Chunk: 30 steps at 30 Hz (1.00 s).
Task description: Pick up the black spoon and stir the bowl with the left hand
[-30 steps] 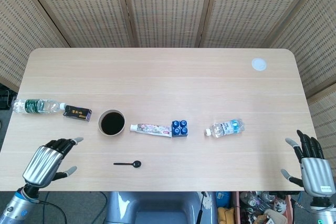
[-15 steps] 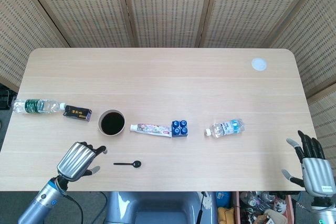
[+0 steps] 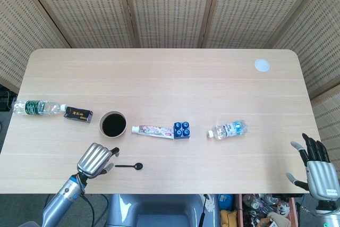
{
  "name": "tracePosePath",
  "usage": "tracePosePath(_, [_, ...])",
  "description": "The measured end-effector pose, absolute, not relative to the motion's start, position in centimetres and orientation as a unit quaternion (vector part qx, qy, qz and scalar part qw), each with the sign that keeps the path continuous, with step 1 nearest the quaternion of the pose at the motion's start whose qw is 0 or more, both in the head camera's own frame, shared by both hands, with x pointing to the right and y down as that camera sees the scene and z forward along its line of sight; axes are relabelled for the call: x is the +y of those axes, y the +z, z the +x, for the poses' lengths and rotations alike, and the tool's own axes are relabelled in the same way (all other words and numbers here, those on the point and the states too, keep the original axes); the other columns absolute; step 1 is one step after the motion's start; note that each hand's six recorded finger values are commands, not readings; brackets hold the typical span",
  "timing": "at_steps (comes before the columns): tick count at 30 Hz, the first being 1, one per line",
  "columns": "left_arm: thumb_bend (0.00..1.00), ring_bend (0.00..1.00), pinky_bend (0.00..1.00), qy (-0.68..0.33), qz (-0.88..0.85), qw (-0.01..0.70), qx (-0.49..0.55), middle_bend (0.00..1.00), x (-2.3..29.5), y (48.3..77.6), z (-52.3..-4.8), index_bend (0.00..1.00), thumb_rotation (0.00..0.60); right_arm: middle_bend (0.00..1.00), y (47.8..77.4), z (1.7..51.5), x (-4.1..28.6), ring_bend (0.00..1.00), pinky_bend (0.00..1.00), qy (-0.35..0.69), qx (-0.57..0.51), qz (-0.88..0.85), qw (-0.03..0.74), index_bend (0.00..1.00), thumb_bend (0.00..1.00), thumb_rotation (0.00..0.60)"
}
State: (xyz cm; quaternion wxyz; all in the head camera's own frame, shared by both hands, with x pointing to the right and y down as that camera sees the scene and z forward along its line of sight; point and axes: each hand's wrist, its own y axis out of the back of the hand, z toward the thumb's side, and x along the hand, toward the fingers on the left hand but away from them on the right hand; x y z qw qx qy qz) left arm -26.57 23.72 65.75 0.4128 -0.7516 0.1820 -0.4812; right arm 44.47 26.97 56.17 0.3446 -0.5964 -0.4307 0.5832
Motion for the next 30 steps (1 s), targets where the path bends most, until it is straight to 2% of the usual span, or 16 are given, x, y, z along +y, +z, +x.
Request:
tracePosePath(13, [0.37, 0.8, 0.76, -0.506, -0.754, 0.39, 0.152, 0.9, 25.3, 69.1, -25.8, 0.47, 0.6, 0.08, 56.0, 44.8, 27.2, 0.0, 0.0, 0.589, -0.433, -0.591, 0.343, 0.22, 0.19, 0.6])
tracePosePath(30, [0.37, 0.8, 0.76, -0.528, -0.751, 0.365, 0.156, 0.9, 27.4, 72.0, -25.3, 0.47, 0.6, 0.08, 55.9, 45.6, 27.7, 0.0, 0.0, 0.594, -0.437, -0.585, 0.338, 0.22, 0.19, 0.6])
